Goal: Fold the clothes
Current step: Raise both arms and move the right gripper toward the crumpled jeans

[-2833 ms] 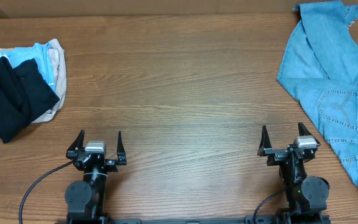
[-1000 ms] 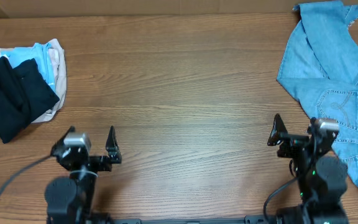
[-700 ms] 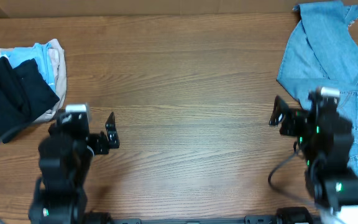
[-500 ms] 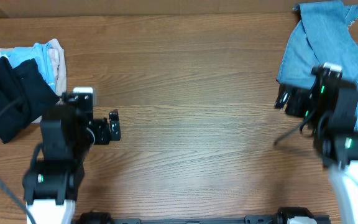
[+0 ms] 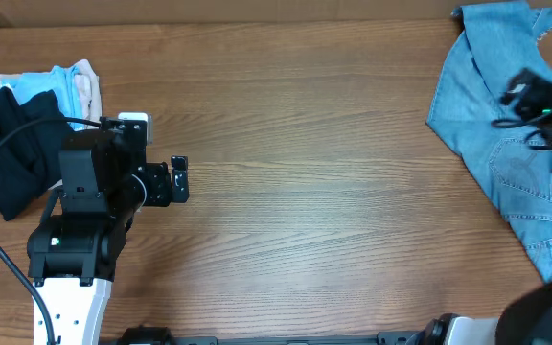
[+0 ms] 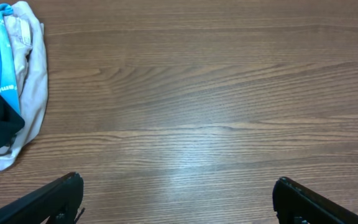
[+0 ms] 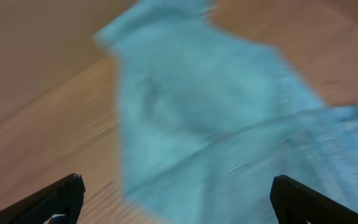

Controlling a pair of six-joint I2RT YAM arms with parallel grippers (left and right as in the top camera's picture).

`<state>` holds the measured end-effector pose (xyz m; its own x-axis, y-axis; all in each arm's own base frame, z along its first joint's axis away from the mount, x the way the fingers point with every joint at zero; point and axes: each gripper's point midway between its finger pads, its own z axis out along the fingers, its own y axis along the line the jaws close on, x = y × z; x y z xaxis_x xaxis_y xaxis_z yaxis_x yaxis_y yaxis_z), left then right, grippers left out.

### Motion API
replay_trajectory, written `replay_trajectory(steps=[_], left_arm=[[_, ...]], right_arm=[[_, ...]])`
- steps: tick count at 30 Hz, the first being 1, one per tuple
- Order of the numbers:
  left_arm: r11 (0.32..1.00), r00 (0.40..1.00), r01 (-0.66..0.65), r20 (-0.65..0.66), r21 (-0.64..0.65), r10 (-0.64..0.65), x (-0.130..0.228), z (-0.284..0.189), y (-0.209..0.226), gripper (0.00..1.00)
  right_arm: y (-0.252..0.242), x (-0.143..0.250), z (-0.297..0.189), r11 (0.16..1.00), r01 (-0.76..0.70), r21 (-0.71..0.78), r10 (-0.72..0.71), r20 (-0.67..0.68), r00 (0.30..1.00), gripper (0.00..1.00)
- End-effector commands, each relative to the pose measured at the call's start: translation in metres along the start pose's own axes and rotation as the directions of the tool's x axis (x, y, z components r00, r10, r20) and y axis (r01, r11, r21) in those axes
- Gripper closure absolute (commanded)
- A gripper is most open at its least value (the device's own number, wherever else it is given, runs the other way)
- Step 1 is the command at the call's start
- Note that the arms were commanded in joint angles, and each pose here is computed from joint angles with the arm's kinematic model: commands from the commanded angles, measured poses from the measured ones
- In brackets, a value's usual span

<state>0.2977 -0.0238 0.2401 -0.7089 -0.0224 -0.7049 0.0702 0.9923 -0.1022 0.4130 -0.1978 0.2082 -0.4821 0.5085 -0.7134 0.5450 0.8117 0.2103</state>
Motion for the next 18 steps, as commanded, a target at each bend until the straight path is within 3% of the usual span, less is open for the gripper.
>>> replay_trajectory(steps=[1, 8, 18], left_arm=[[1.000, 1.000, 0.014, 0.020, 0.020, -0.015, -0.009, -0.004, -0.004, 0.00], [1.000, 1.000, 0.014, 0.023, 0.016, -0.014, -0.009, -0.004, -0.003, 0.00], [0.997, 0.997, 0.070, 0.025, 0.017, -0.071, -0.010, -0.004, -0.003, 0.00]], right_arm=[[-0.055, -0.011, 0.021, 0.984, -0.103, 0.143, 0.099, 0.034, 0.994, 0.00], [-0.132, 0.001, 0.078, 0.952, -0.192, 0.237, 0.187, 0.045, 0.981, 0.00], [-0.197, 0.023, 0.136, 0.923, -0.253, 0.288, 0.237, 0.091, 0.967, 0.00]])
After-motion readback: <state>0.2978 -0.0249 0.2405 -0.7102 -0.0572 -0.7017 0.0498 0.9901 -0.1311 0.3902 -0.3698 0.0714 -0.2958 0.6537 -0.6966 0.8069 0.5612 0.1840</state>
